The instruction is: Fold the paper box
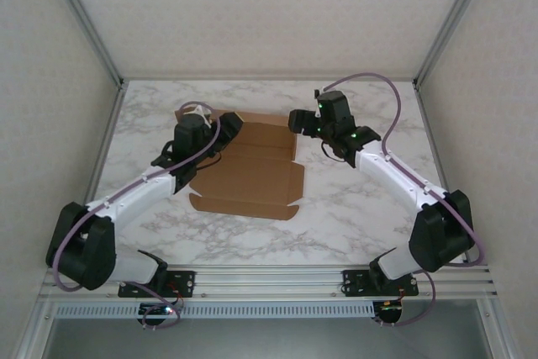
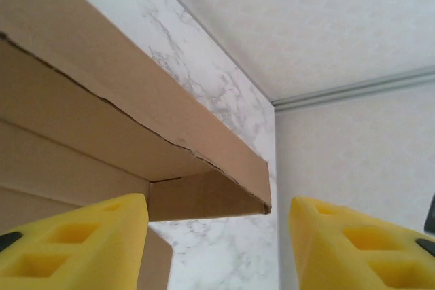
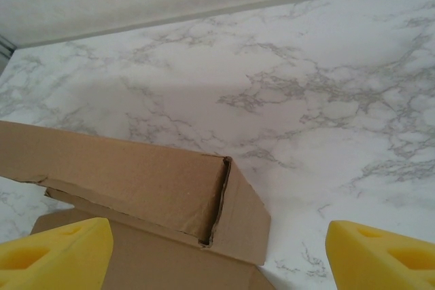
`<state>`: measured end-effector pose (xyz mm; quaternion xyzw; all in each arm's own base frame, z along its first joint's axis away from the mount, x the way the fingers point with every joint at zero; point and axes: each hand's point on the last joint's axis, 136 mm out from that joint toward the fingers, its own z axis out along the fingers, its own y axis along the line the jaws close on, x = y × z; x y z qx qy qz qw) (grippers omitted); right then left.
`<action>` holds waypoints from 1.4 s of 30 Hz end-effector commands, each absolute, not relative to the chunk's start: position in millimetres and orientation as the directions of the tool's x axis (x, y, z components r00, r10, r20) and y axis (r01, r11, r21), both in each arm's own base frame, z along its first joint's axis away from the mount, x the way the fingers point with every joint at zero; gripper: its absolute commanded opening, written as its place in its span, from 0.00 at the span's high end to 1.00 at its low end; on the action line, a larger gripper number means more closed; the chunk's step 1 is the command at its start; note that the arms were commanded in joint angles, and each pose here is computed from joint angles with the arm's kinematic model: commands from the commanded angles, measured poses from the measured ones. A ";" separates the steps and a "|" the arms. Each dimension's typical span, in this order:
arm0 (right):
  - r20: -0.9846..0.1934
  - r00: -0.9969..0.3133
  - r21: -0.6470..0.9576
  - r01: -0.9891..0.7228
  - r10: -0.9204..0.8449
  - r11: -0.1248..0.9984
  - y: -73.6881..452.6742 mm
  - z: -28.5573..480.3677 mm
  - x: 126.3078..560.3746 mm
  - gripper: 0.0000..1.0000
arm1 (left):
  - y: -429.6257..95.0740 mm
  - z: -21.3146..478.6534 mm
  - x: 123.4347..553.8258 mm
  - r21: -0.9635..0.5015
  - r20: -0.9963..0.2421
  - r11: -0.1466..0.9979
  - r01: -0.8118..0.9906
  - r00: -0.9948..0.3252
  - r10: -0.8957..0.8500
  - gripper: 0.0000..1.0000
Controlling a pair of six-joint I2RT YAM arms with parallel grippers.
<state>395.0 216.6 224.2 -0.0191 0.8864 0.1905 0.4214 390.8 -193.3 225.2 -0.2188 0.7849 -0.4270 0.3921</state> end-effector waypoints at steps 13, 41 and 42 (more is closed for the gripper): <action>-0.708 -0.704 0.271 -0.198 0.055 0.942 221.8 188.0 400.3 0.20 | -0.3 260.1 427.5 -0.569 -0.717 0.752 -0.332 -0.248 -0.652 0.40; -0.649 -0.744 0.514 -0.278 0.157 0.811 252.7 197.0 413.8 0.16 | -84.0 181.4 460.7 -0.884 -0.420 0.463 0.059 -0.532 -0.735 0.52; -0.660 -0.736 0.503 -0.286 0.149 0.816 249.8 198.8 415.7 0.16 | -88.8 182.4 456.5 -0.892 -0.411 0.448 0.065 -0.532 -0.741 0.52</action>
